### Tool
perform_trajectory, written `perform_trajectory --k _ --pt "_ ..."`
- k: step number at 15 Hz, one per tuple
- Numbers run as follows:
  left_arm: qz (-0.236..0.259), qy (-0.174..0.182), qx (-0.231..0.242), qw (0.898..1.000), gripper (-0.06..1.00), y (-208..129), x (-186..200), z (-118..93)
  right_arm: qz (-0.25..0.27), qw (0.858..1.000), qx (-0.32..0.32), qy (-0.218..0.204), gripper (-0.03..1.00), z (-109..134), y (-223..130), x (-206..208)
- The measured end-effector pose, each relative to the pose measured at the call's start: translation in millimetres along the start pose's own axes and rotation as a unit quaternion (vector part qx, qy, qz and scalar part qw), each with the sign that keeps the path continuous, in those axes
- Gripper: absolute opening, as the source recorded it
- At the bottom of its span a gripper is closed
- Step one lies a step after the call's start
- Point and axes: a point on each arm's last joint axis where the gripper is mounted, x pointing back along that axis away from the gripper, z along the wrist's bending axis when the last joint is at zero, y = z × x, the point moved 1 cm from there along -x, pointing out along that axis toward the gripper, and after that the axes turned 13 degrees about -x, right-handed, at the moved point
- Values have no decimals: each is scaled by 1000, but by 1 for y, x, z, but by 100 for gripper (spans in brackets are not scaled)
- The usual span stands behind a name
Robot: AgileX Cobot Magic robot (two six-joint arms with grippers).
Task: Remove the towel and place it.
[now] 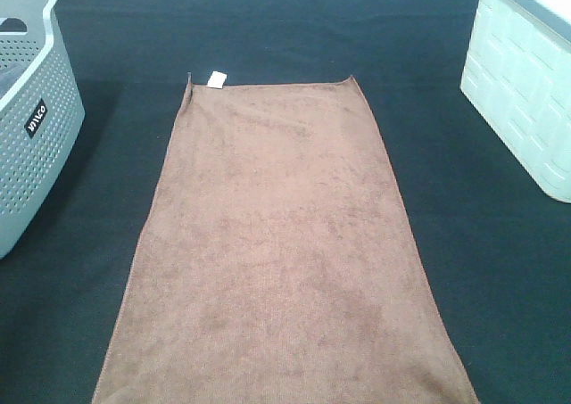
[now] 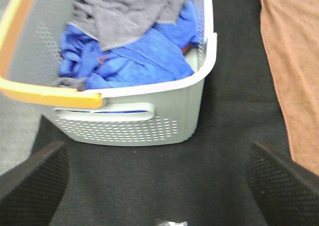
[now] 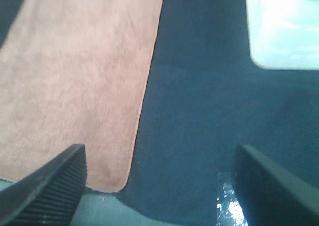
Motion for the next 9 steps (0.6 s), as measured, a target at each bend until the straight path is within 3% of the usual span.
perform_trajectory --k 4,7,9 --pt "-71 25 12 997 91 -34 42 -2 -98 995 4 23 76 -13 -60 32" --pt "-96 36 20 995 91 -63 59 -7 -132 991 7 33 76 -20 -90 36" --pt "-84 33 23 996 91 -74 61 -9 -120 992 9 30 76 -22 -98 27"
